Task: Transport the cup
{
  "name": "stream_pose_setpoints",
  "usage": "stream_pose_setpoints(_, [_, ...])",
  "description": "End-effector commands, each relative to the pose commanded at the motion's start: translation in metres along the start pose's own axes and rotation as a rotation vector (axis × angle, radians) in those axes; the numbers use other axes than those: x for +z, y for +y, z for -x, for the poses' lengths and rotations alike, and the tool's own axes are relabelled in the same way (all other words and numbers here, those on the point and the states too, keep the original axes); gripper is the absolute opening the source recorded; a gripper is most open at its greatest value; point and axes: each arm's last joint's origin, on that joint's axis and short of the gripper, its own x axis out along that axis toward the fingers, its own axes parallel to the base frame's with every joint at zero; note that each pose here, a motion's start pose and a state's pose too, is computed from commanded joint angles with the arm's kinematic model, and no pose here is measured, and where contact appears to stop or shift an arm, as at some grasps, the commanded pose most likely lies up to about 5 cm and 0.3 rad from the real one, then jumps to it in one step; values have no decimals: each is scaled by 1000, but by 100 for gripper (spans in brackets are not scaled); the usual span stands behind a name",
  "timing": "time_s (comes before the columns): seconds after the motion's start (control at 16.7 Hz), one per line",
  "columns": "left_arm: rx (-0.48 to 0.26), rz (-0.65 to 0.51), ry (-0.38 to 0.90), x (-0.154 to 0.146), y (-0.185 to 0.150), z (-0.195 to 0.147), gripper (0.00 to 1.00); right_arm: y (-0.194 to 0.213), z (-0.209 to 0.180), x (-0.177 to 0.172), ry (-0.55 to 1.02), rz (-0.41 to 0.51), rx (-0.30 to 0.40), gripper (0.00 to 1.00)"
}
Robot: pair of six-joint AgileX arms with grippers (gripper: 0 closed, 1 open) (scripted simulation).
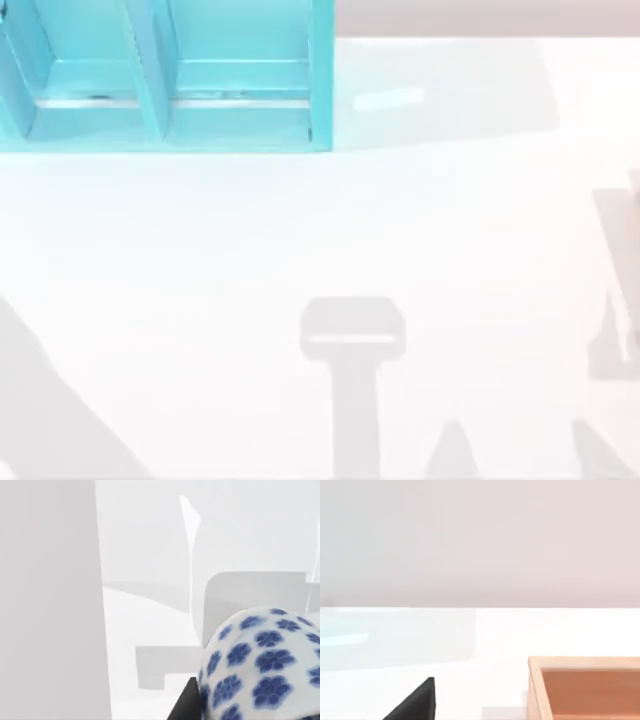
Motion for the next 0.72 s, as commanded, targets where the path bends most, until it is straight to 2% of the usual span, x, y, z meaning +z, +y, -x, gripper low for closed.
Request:
stream_pose_setpoints(0.36, [0, 0, 0, 0, 0, 0, 98, 0, 0, 0, 0, 0, 0, 100])
stream_pose_setpoints(0.72, [0, 0, 0, 0, 0, 0, 100, 0, 0, 0, 0, 0, 0, 100])
